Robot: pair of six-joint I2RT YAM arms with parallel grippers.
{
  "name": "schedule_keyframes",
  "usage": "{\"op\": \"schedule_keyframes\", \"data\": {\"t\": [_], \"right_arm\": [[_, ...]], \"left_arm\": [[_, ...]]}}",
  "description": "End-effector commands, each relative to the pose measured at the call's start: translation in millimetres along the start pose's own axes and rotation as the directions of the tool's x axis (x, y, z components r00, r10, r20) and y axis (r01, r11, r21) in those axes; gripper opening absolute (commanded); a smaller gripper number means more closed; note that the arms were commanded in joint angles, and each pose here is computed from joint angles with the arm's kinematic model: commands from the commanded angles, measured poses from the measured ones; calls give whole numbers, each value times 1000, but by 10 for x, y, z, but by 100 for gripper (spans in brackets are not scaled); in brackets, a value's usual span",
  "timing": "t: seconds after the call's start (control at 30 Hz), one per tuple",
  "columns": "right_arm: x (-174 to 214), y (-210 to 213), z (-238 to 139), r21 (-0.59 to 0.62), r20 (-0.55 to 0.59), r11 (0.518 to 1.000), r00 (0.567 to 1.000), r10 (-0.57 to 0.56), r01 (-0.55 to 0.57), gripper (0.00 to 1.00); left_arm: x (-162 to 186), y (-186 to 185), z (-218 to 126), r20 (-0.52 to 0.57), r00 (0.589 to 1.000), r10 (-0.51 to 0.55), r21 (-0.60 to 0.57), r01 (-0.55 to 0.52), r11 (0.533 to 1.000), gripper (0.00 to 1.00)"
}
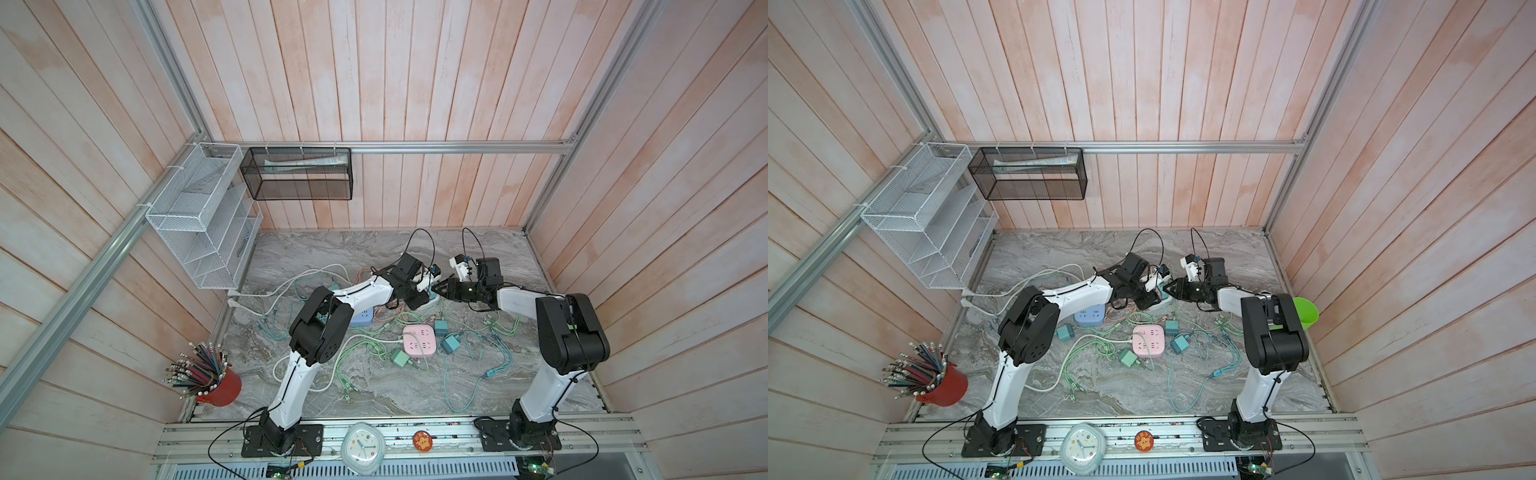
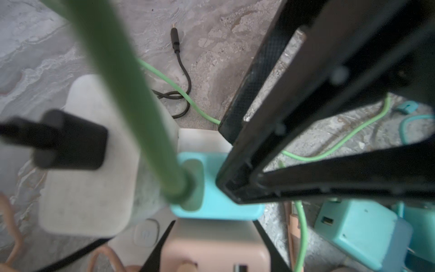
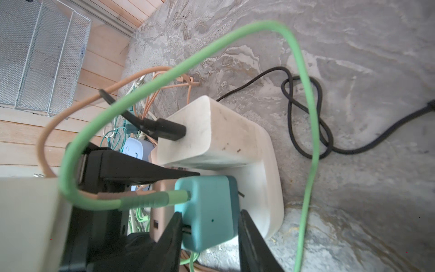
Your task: Pull the plug off the socket
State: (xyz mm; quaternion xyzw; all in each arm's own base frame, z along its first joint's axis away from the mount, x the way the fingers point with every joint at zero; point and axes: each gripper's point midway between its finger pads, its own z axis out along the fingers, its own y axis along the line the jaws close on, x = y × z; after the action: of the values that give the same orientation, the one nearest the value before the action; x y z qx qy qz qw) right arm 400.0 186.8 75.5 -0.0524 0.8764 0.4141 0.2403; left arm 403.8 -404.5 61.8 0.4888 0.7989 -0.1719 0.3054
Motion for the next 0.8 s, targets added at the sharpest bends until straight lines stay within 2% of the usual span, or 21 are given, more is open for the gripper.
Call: {"op": "schedule_keyframes", "data": {"t": [0.0,0.17,0.3,0.43,0.53,0.63,0.77], "right_arm": [[1057,-619,96,267,-255,952,942,220,-150,36],[1066,-626,98,268,-255,951,941,222,-152,36],[1056,-625,94,268,-253,951,942,222,-152,36],[1060,-633,95,273,-254,950,941,222,-150,36],[1071,-646,94,279,-256,949,941,222,-148,36],[1074,-659,94,282,-256,948,940,224,-149,36],[1062,-655,91,282,-254,948,941,223,-148,36]], "left_arm": [[-687,151,-349,218,974,70,-148,-38,988,6],[-724,229,-471,267,964,-12,-81,35,996,6],[-702,239,-494,258,966,-14,-71,33,997,6],[-726,219,-580,286,957,-51,1,53,999,6],[-704,176,-575,271,963,1,-20,5,1000,6],[-621,101,-481,201,975,100,-73,-86,994,6],[-614,99,-496,209,974,82,-61,-71,996,6]]}}
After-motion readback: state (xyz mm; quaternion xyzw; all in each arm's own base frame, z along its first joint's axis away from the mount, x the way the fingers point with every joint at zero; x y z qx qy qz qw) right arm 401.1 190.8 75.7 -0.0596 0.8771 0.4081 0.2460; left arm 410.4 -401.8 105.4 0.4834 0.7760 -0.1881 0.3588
